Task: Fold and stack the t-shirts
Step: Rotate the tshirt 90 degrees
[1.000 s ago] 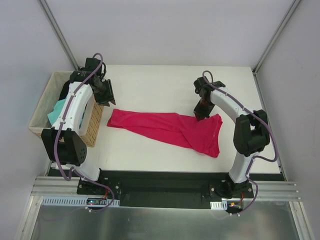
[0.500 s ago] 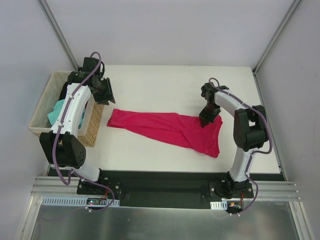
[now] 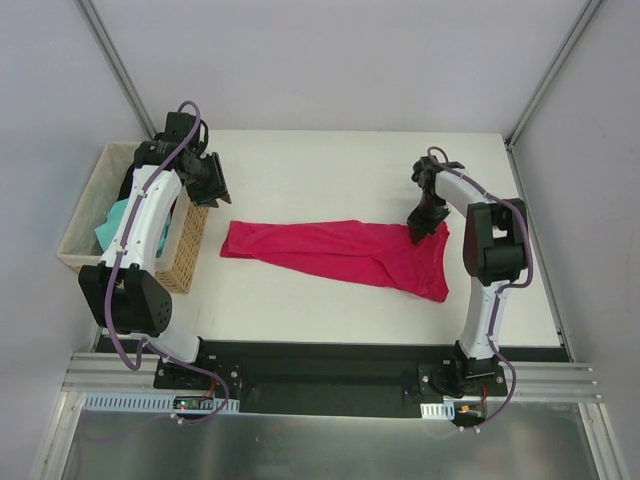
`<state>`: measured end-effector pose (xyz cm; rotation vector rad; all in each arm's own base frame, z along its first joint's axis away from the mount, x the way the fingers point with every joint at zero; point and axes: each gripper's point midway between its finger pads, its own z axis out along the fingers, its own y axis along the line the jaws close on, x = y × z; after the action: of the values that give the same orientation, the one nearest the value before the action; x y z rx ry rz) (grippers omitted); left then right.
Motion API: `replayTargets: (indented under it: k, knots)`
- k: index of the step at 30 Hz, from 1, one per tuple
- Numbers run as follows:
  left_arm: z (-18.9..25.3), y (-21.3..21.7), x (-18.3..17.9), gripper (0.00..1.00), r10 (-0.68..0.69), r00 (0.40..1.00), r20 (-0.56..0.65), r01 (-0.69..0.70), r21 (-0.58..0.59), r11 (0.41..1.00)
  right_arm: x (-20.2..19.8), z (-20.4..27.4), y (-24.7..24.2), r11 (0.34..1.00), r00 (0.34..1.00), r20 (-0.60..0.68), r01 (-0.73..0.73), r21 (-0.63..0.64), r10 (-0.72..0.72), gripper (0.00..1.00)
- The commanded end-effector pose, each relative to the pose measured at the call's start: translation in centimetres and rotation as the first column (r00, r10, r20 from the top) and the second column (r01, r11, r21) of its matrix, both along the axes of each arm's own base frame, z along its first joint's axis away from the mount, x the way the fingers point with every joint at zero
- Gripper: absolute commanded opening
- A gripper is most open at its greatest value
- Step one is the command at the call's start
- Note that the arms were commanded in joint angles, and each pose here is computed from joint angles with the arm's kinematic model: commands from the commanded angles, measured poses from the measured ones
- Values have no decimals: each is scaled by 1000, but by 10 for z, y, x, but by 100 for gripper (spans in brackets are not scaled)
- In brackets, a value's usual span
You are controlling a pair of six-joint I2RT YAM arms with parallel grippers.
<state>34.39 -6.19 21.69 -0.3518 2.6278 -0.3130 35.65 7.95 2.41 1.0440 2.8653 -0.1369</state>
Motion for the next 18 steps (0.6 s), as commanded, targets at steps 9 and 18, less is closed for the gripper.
replayTargets:
  k: [9,18]
  knots:
    - [-1,3,4,35,10,1000,-9,-10,27,1000,70,6,0,970,970,27,-243,-11,243,1]
    - [-6,1,9,35,-1,1000,-25,1,24,1000,103,13,14,901,897,94,-434,3,432,1]
